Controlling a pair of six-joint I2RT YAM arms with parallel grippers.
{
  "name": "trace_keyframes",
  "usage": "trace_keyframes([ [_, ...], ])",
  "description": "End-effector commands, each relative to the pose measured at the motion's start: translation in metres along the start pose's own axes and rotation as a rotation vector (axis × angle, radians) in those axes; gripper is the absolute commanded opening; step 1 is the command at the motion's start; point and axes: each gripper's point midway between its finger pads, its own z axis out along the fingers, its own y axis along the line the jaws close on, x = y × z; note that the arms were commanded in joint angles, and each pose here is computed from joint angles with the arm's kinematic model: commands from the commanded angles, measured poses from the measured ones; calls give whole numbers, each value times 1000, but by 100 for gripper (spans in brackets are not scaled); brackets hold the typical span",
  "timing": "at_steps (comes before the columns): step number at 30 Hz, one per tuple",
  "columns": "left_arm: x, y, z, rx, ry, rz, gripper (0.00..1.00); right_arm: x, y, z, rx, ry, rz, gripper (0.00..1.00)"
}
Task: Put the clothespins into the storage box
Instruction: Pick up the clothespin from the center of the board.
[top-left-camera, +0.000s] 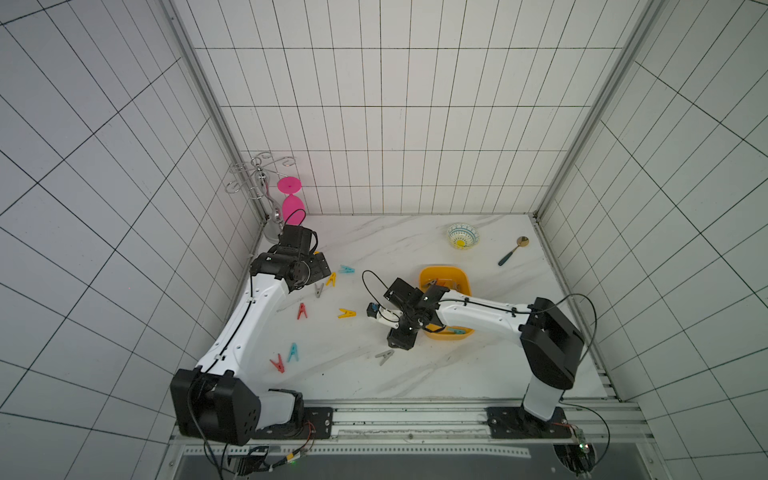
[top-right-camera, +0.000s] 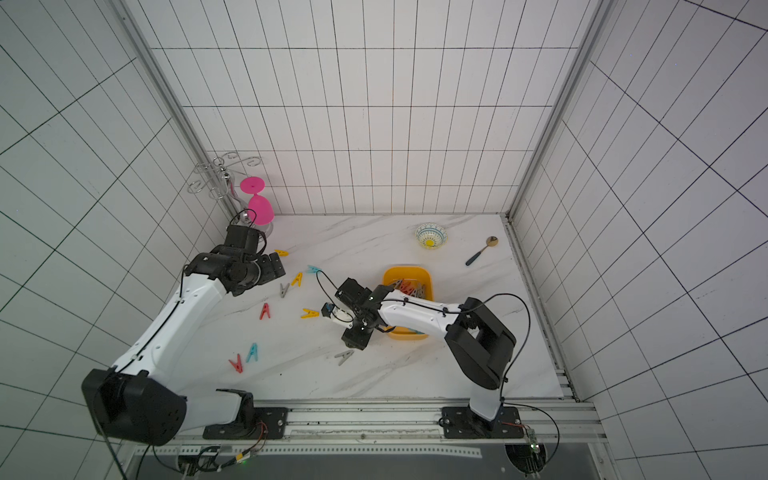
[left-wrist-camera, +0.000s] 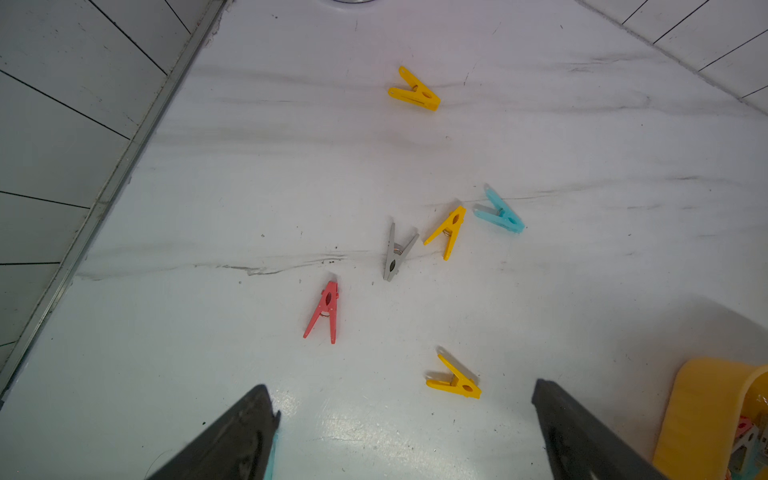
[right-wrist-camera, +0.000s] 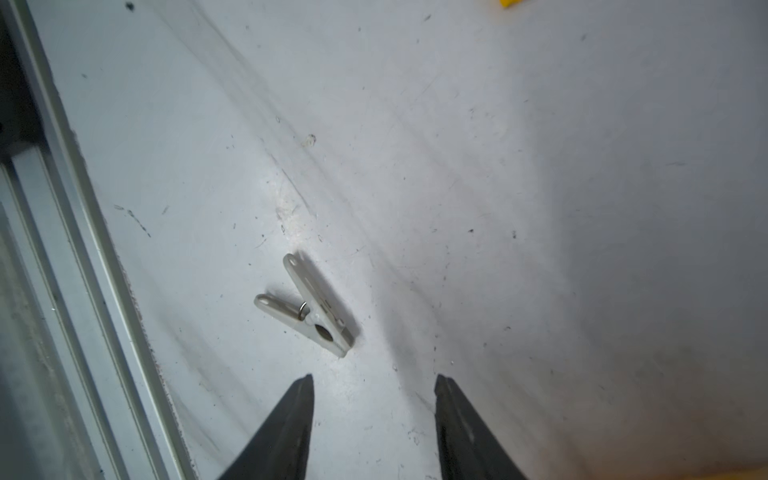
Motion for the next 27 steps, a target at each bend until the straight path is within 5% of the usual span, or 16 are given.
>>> trace_keyframes([
  [1,-14,3,-12,-11,-62,-11,98,-6,8,7,-8,32,-95,52],
  [21,-13,6,-15,-16,-71,-8,98,-2,23,40,11,96,-189,53],
  [27,-15,10,-17,-20,-79,-13,98,1,21,47,20,106,-193,42],
])
